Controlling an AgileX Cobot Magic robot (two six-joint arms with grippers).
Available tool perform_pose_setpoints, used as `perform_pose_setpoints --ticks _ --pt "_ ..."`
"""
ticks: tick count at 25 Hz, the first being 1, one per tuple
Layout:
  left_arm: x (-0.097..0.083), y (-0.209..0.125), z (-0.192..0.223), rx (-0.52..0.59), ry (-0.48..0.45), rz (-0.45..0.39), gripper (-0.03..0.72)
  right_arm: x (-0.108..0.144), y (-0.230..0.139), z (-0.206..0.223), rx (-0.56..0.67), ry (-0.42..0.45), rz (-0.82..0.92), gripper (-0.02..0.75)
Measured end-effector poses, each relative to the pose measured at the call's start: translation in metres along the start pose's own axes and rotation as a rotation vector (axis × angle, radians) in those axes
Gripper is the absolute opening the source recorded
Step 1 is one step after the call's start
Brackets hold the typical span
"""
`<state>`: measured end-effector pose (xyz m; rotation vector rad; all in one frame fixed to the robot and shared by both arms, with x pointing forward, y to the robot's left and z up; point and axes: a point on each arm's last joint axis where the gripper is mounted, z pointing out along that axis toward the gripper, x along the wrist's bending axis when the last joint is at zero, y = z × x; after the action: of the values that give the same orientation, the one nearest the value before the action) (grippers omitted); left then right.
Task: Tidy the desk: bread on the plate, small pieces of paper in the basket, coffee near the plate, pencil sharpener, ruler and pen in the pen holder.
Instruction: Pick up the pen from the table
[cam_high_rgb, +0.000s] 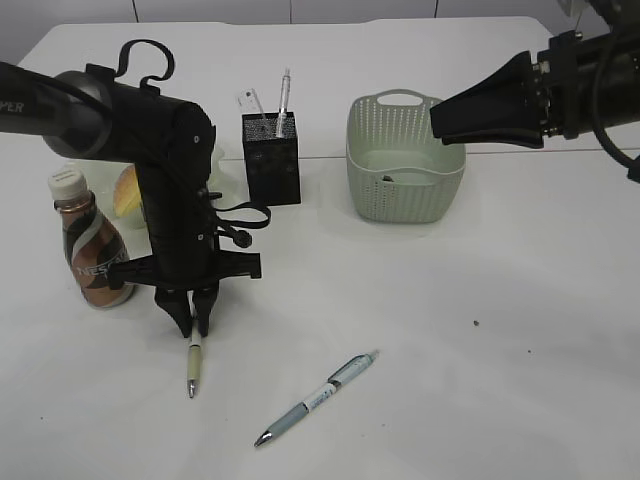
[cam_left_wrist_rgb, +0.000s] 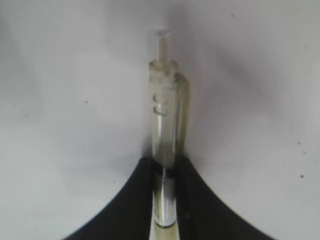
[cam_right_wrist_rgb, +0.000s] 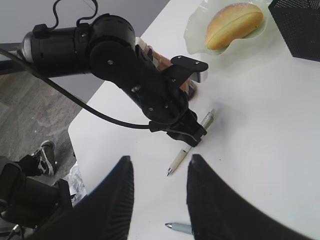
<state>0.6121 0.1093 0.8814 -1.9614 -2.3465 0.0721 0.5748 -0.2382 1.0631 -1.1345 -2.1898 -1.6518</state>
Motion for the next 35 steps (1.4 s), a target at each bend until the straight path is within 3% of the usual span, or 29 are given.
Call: perform_pose_setpoints --ticks 21,35 --pt "0.0000 0.0000 0.0000 0.000 0.000 0.059 0.089 0.0002 -0.0001 0.0000 0.001 0.002 0.000 0.264" --pt "-0.0007 -0.0006 0.0000 0.005 -0.009 0.215 0.089 0.0002 -0.0001 0.0000 0.001 0.002 0.000 0.264"
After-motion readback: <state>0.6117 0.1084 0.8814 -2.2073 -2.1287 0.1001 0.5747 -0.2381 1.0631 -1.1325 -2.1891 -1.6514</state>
